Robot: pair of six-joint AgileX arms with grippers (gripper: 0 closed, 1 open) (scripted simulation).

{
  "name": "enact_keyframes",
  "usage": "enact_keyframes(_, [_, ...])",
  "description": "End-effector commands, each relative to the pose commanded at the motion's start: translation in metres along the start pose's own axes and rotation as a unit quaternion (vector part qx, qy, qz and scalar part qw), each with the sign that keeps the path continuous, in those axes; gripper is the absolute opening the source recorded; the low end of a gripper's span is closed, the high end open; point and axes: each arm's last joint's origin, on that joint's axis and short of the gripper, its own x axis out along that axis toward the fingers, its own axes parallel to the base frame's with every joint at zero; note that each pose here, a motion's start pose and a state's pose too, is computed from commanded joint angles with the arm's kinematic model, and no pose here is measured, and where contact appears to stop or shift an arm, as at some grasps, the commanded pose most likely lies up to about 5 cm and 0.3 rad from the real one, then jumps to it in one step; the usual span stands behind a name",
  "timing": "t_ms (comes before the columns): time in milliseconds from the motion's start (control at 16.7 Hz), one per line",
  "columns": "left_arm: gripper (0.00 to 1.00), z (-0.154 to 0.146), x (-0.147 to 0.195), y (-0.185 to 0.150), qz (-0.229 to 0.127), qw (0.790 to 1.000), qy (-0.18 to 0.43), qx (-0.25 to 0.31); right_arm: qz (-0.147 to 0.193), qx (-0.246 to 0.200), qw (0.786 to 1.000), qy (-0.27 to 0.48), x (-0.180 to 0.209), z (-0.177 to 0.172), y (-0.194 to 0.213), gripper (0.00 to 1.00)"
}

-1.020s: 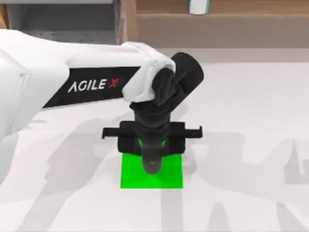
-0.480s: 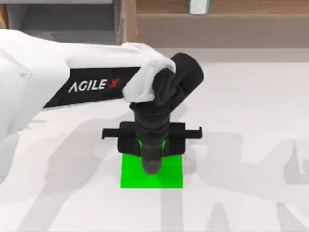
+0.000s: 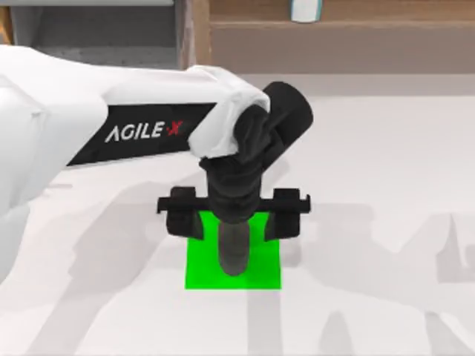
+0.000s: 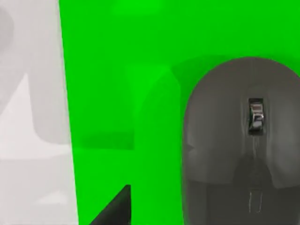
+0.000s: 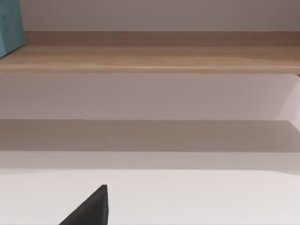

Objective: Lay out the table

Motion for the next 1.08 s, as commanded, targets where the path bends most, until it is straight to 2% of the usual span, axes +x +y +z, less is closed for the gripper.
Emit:
enact_keyframes(540, [1.00,0.000,-0.001,-0.001,-0.002,1.000,-0.002,0.000,0.000,0.000,1.000,0.000,0.000,0.000,0.000,1.00])
enact_keyframes(660, [1.00,0.002,-0.014,-0.012,-0.018,1.000,-0.019,0.003,0.000,0.000,1.000,0.000,0.000,0.000,0.000,1.00])
enact_keyframes(840, [1.00,0.003,-0.055,-0.043,-0.069,0.995,-0.065,0.011,0.000,0.000,1.000,0.000,0.000,0.000,0.000,1.00])
enact_keyframes(960, [1.00,-0.002,-0.097,-0.069,-0.122,0.987,-0.105,0.017,0.000,0.000,1.000,0.000,0.000,0.000,0.000,1.00])
enact_keyframes(1080, [1.00,-0.015,-0.152,-0.093,-0.190,0.970,-0.146,0.023,0.000,0.000,1.000,0.000,0.000,0.000,0.000,1.00])
